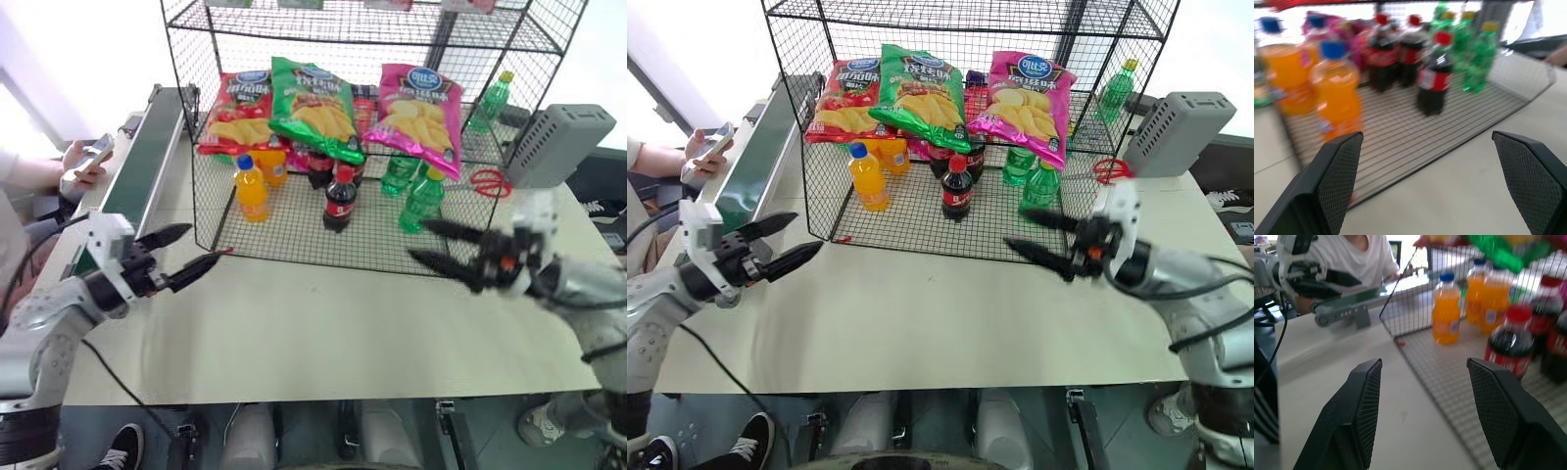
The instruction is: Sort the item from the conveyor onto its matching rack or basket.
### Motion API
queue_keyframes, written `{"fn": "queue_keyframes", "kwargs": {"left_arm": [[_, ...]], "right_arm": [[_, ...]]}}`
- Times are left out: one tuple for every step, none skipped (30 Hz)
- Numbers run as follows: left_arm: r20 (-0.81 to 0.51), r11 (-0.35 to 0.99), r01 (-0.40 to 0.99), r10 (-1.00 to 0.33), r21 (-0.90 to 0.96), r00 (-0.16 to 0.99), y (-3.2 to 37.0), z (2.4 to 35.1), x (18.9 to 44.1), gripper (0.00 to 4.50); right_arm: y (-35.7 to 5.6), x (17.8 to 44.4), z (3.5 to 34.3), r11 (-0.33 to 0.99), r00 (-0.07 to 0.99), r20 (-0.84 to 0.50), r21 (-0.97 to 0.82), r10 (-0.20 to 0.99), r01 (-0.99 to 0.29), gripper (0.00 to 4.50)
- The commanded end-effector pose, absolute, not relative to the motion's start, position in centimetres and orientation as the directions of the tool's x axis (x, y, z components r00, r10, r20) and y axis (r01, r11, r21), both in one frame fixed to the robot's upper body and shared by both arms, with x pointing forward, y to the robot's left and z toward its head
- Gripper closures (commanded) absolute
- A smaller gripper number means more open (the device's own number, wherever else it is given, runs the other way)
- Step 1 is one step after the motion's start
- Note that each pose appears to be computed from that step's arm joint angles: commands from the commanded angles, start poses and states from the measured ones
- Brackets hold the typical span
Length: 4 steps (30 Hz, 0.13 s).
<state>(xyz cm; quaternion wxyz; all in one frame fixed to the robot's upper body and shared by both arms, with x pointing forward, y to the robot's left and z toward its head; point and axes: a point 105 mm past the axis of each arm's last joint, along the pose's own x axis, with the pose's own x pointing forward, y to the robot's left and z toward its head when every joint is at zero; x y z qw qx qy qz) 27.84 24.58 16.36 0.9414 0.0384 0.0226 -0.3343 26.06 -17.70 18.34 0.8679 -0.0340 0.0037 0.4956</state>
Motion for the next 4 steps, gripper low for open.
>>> {"fn": "queue_keyframes", "kwargs": {"left_arm": [[-0.065,0.806,0.582,-0.579,0.109,0.813,26.34,17.1,27.2,0.0],[-0.074,0.814,0.571,-0.566,0.108,0.821,26.6,16.93,27.08,0.0],[-0.091,0.809,0.579,-0.573,0.097,0.815,26.68,16.62,26.85,0.0],[-0.1,0.799,0.591,-0.583,0.109,0.806,26.64,16.48,26.65,0.0]], "right_arm": [[-18.79,26.15,18.88,0.519,0.529,-0.057,-0.124,0.847,-0.846,1.65],[-18.93,26.24,18.7,0.522,0.531,-0.061,-0.121,0.845,-0.844,1.65],[-19.0,26.35,18.53,0.522,0.533,-0.066,-0.134,0.844,-0.842,1.65],[-18.95,26.35,18.4,0.514,0.527,-0.072,-0.146,0.847,-0.846,1.65]]}}
